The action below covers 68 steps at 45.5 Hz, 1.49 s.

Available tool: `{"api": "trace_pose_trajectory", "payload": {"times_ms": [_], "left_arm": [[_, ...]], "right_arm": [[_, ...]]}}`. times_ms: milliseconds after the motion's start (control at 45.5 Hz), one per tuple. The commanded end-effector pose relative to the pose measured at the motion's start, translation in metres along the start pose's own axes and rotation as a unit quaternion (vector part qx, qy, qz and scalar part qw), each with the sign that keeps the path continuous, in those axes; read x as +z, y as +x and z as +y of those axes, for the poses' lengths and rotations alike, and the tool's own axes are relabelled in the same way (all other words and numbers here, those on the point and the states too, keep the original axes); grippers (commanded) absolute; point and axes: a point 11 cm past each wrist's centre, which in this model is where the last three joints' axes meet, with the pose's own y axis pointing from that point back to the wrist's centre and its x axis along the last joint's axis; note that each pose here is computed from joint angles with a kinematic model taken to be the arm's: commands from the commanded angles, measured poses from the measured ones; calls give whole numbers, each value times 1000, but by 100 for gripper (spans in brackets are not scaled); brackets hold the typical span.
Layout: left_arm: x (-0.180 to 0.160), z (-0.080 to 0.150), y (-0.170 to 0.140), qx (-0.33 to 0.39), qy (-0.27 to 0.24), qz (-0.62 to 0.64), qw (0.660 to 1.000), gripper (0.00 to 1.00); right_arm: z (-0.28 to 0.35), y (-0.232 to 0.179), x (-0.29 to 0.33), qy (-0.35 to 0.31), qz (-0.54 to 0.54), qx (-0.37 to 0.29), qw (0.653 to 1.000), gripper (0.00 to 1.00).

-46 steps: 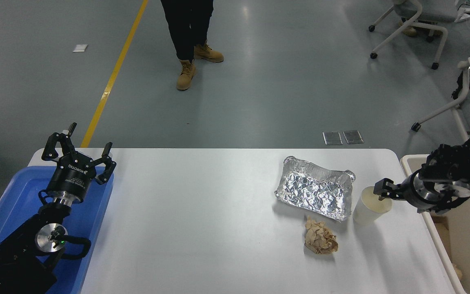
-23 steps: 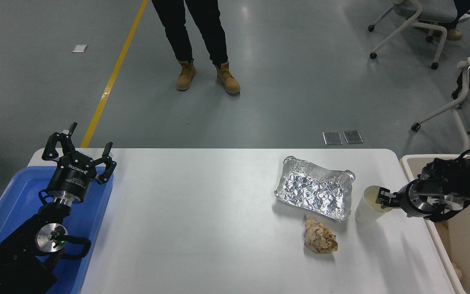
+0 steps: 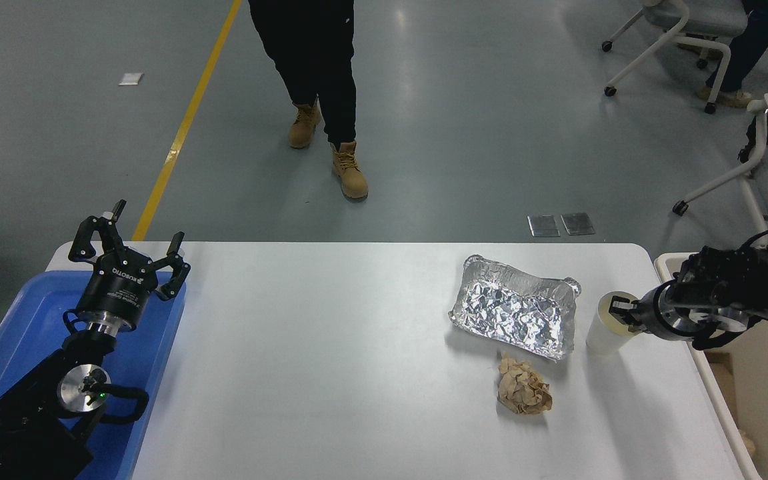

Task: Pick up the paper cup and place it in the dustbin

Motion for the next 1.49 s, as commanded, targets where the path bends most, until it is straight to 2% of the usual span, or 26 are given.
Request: {"api": "trace_pose_trajectory", "payload": {"times_ms": [0,462,703,1077,1187,1473], "left_arm": [[0,0,0,0,0,0,1000,98],[0,0,0,0,0,0,1000,98],[0,0,1,1,0,-1,1000,98],[1,0,0,0,-1,0,1000,98],[1,0,1,1,-1,-1,1000,98],[0,0,1,1,0,-1,1000,98]], "right_arm": [[49,44,0,20,-5,30,999,0],[213,131,-43,141,-2,94,986,0],[264,150,-51,175,4,117,978,0],[263,152,-45,171,0,119,978,0],[232,150,-25,144,-18,112,983,0],[149,184,71,29,-105,192,975,0]]}}
